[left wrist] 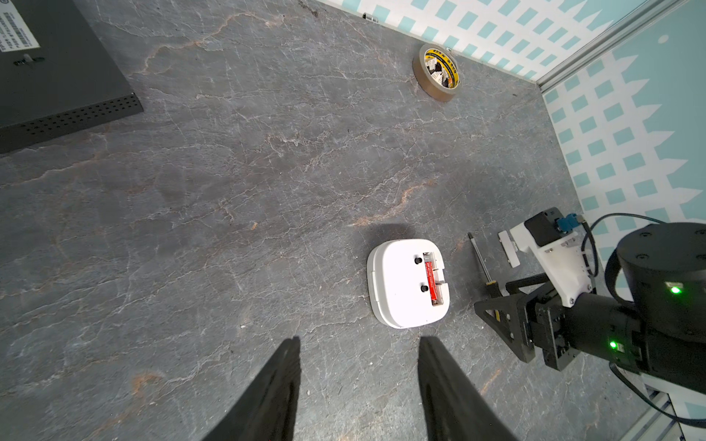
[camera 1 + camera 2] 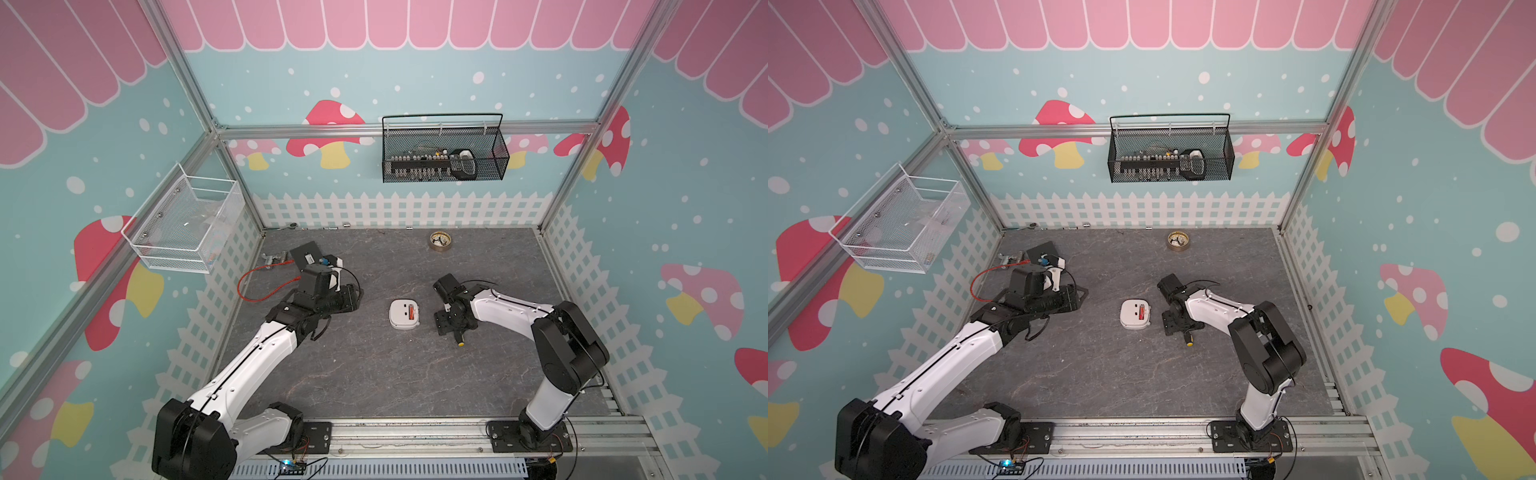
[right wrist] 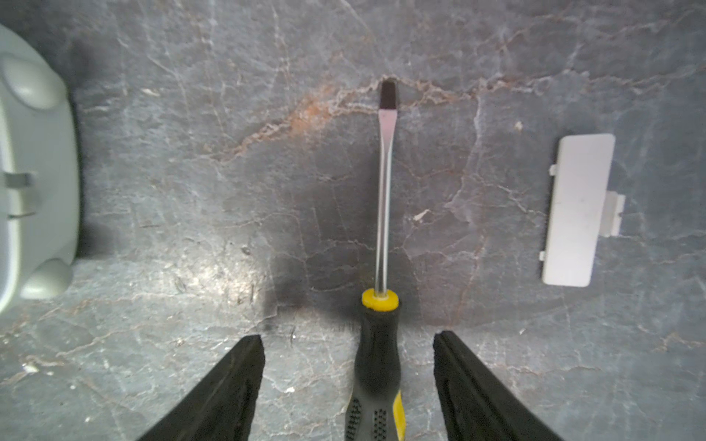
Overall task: Remove the battery from the alarm
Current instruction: Pick up the screwdriver from the center of the board.
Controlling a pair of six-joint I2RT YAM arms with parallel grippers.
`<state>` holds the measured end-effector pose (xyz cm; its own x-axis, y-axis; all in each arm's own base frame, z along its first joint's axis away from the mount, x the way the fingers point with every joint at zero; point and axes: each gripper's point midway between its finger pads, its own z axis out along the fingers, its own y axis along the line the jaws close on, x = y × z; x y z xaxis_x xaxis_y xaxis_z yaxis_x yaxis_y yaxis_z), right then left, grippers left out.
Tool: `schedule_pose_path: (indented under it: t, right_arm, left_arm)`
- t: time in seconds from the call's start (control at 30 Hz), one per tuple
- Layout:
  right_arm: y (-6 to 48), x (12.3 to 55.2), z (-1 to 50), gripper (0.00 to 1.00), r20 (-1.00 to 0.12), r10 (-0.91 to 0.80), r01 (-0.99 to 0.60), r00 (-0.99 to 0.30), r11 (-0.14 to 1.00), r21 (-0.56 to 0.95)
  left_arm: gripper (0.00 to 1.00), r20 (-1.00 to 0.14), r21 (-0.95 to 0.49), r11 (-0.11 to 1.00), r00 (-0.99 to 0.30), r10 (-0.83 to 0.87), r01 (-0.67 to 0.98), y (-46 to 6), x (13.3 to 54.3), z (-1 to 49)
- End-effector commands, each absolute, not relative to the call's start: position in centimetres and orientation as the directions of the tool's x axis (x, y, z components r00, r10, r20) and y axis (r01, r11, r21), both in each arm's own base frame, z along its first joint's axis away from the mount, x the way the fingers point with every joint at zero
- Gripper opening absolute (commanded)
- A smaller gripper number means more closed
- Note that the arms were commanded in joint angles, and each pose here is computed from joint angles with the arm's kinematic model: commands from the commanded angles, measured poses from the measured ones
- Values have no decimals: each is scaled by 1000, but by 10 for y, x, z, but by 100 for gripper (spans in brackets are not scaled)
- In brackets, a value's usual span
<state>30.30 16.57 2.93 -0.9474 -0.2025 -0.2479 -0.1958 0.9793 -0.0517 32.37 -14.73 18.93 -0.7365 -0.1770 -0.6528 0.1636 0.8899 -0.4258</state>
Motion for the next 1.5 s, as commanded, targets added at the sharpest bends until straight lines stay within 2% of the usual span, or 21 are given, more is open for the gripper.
schedule_pose_path:
  t: [0.0, 0.3, 0.47, 0.7, 0.77, 0.97, 1.23, 1.47]
  right_arm:
    - [162, 297, 24, 75, -228, -209, -203, -951, 978, -51]
    - [157, 288, 20, 74, -212, -207, -201, -955, 978, -46]
    - [154, 288, 17, 66, -207, -200, -196, -958, 980, -42]
    - [152, 291, 18, 61, -210, -195, -191, -958, 981, -39]
    - [152, 291, 18, 57, -210, -194, -191, -958, 981, -37]
    - [152, 288, 18, 37, -205, -193, -191, -960, 981, -31]
    - [151, 288, 17, 29, -203, -192, -190, -960, 981, -30]
    - [152, 290, 24, 12, -220, -188, -188, -957, 982, -20]
  left_arm:
    - [53, -656, -422, 889, -737, -165, 176, -148, 325, 187]
    - [53, -653, -425, 888, -739, -167, 175, -149, 325, 186]
    - [53, -653, -424, 889, -739, -167, 174, -148, 325, 186]
    - [53, -651, -426, 887, -741, -164, 178, -149, 326, 185]
    - [53, -651, -426, 887, -741, -164, 178, -149, 325, 185]
    - [53, -648, -427, 886, -744, -162, 179, -150, 326, 184]
    - [53, -647, -429, 885, -745, -162, 180, -151, 326, 184]
    - [53, -647, -429, 885, -745, -163, 180, -151, 326, 184]
